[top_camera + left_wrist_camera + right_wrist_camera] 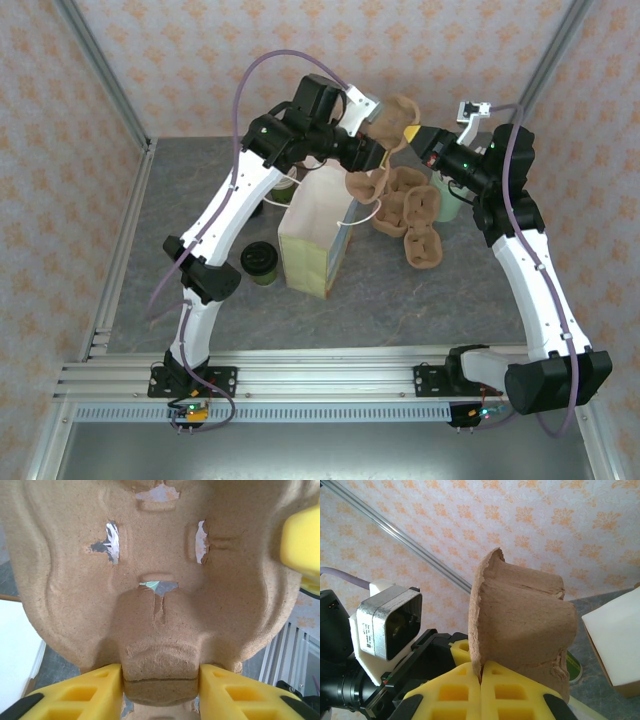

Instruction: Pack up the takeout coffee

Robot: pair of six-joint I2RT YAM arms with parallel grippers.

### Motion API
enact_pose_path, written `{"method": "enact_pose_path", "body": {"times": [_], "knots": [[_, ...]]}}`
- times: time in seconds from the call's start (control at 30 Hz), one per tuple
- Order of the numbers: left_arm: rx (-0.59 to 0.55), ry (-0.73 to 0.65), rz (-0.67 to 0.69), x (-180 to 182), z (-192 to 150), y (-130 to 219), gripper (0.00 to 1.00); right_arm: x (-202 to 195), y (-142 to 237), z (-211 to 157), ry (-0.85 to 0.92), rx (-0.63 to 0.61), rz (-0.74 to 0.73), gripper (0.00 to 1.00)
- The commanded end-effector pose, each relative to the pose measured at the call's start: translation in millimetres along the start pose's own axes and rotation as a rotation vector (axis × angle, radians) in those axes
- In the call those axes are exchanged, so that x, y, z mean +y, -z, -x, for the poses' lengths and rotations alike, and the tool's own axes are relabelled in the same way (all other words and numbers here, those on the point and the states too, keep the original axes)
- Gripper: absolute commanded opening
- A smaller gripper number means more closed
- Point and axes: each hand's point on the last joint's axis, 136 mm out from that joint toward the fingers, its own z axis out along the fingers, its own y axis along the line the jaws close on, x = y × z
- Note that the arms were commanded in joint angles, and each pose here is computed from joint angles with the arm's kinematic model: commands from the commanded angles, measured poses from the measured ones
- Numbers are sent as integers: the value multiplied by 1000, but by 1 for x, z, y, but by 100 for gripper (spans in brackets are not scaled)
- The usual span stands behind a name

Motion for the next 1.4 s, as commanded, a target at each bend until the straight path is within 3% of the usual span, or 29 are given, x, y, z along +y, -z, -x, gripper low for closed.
{"method": "enact_pose_path", "body": {"times": [0.0,0.27,0.47,0.53,0.6,0.67,0.83,1.03,1.2,1.37], "knots": [[-25,-6,-18,-3,8,4,38,32,7,5,67,-15,99,0],[-36,-12,26,1,11,11,32,21,9,4,71,-22,33,0],[-57,11,111,9,16,28,30,5,22,8,87,-42,-128,35],[-78,27,126,6,21,37,29,3,30,11,89,-57,-182,40],[-98,47,154,3,25,47,29,3,39,15,97,-71,-230,53],[-109,63,199,1,26,57,29,-2,49,19,102,-92,-301,57],[-98,63,347,-6,16,89,28,-21,65,21,123,-134,-435,63],[6,76,518,-8,-24,128,25,-47,61,8,130,-113,-485,65],[161,108,610,7,-65,132,25,-64,55,-4,130,-89,-498,66],[274,144,605,12,-85,110,26,-73,54,-14,119,-70,-503,66]]}}
